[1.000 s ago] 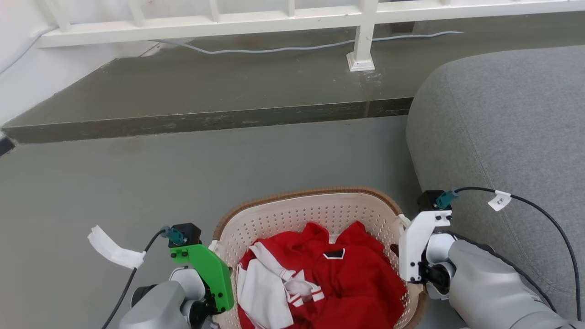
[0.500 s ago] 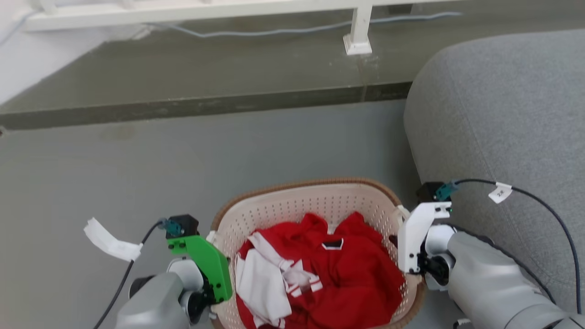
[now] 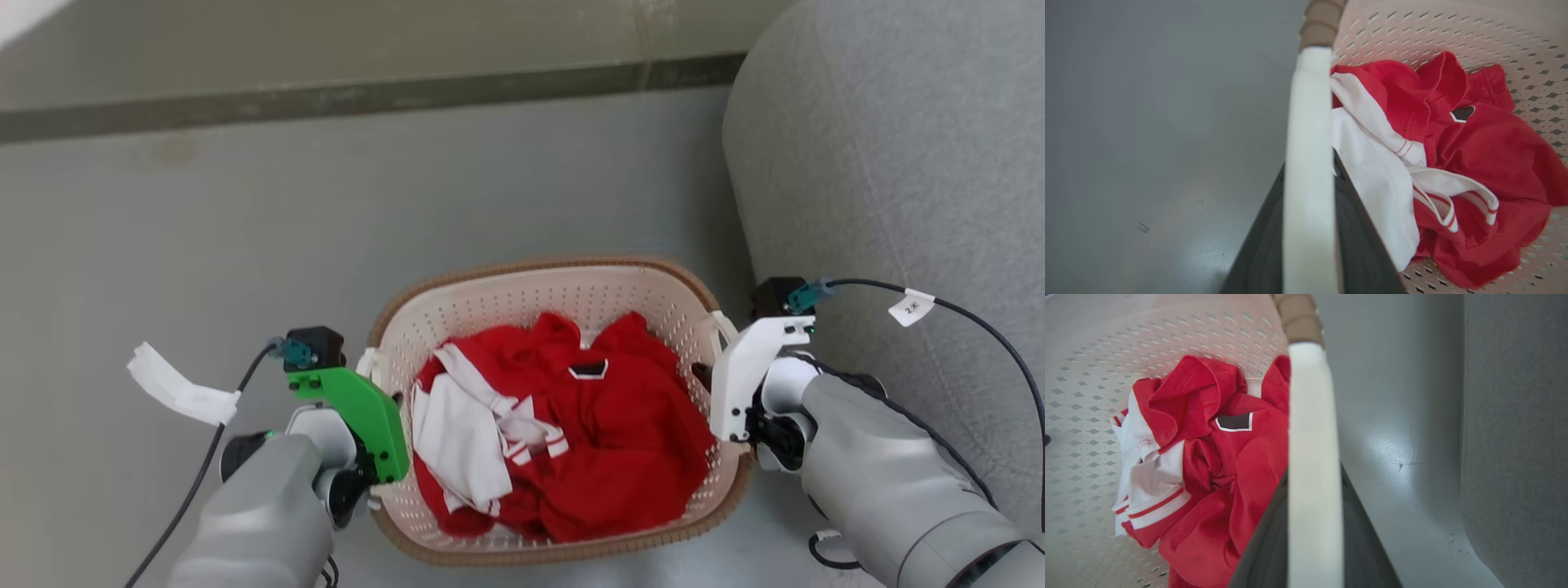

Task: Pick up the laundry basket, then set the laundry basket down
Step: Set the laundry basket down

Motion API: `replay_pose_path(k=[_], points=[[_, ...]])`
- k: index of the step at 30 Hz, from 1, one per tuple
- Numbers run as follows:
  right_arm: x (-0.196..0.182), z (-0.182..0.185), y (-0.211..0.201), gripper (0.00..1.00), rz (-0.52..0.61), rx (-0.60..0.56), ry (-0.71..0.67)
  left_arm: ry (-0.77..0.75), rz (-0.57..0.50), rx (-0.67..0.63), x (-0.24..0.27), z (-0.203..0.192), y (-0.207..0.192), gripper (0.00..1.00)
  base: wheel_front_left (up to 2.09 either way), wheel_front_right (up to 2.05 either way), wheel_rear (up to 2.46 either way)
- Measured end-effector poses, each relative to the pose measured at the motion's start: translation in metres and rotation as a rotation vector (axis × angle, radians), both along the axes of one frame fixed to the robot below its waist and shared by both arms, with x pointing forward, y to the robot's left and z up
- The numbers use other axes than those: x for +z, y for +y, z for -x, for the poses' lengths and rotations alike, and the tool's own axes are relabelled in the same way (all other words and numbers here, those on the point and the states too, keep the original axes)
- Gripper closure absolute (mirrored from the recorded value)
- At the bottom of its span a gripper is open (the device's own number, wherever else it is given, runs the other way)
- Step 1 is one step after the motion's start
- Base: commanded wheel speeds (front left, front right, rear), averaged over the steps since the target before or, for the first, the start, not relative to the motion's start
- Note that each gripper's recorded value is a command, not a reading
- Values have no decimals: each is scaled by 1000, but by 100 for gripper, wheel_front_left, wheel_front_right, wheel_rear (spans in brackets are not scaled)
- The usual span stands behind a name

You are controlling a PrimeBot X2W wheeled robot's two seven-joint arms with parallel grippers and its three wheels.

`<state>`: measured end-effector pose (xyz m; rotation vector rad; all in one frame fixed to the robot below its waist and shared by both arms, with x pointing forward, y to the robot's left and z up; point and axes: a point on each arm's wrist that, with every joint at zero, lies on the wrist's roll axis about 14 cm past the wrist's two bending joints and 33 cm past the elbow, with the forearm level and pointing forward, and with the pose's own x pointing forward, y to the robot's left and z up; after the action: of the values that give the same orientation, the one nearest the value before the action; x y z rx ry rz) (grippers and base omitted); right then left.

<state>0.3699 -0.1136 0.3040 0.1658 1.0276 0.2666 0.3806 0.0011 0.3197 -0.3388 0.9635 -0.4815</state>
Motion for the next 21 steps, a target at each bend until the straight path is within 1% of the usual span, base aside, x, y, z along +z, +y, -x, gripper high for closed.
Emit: replay_pose_path(k=[9, 21], points=[[-24, -12, -1, 100, -10, -6, 23, 11, 2, 13, -25, -17, -1, 100, 0, 0, 0], [-56, -40, 1, 100, -37, -18, -20, -5, 27, 84, -59, -45, 3, 100, 0, 0, 0]])
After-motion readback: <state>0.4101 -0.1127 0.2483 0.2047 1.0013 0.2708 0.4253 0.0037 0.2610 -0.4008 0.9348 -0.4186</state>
